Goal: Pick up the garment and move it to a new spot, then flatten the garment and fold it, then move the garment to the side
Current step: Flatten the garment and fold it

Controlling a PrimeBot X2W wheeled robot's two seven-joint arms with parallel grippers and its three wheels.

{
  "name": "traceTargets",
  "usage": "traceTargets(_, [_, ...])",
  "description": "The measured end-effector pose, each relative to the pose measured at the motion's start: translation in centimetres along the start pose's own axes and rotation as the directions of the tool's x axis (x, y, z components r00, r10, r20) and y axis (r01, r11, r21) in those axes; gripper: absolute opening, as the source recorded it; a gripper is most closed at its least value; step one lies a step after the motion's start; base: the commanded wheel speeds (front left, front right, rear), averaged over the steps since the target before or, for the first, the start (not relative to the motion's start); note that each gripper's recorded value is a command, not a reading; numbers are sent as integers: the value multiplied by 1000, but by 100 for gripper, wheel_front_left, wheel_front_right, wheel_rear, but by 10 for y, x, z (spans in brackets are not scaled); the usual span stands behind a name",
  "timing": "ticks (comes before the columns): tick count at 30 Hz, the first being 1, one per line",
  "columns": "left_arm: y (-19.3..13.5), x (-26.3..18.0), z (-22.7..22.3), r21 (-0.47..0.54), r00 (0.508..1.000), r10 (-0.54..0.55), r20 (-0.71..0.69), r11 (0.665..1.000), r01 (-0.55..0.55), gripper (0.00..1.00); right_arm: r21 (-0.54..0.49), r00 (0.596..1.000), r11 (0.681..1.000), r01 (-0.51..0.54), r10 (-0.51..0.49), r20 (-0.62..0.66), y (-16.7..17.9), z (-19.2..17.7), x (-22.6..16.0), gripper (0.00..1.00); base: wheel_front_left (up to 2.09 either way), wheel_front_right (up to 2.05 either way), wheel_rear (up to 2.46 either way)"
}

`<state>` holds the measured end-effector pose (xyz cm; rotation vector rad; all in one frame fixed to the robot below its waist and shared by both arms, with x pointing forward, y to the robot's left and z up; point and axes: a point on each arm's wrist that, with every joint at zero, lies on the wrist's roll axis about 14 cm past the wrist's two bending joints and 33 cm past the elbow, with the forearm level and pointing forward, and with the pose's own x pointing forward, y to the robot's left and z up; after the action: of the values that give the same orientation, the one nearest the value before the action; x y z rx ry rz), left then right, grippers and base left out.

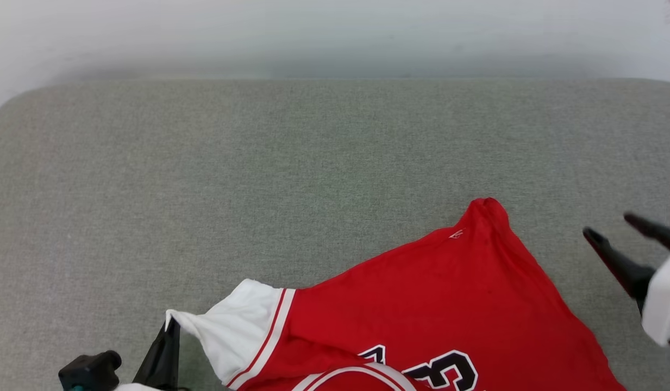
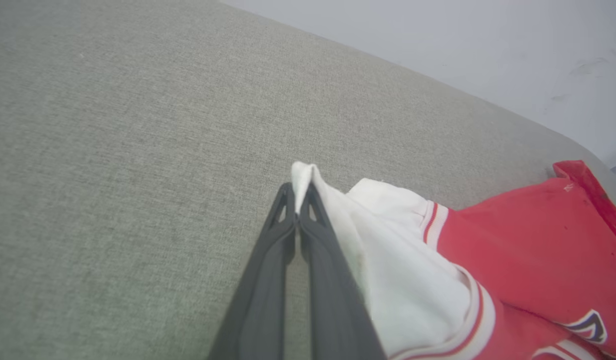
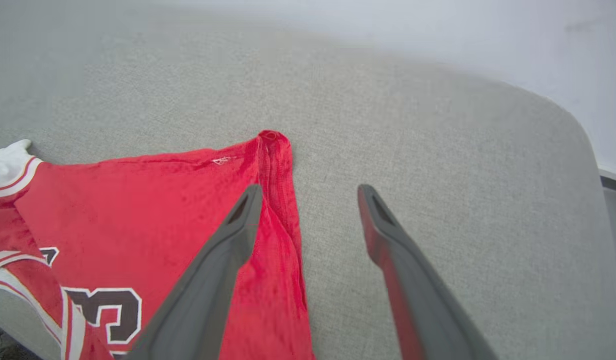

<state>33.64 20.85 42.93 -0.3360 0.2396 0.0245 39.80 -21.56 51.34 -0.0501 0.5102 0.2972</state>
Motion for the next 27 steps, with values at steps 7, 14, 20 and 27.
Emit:
traceTargets(7, [-4,9,4,7,1000,-12,9,1000,12,0,-157,995,982,-103,100,-27,30,33,45,100,0,0,0])
traceTargets(14, [-7,16,4,4,1000,-16,14,1000,16,0,-238,962,954,-183,124,-244,43,4,89,100,0,0,0])
traceTargets(20, [-1,19,1,0,1000,3,8,1000,-3,0,-268,913,936,-228,110,-392,44,-27,119,100,0,0,0])
traceTargets(27, [3,26,-5,-4,1000,17,-6,1000,-17,0,-284,864,926,-250,81,-497,38,-55,150,100,0,0,0])
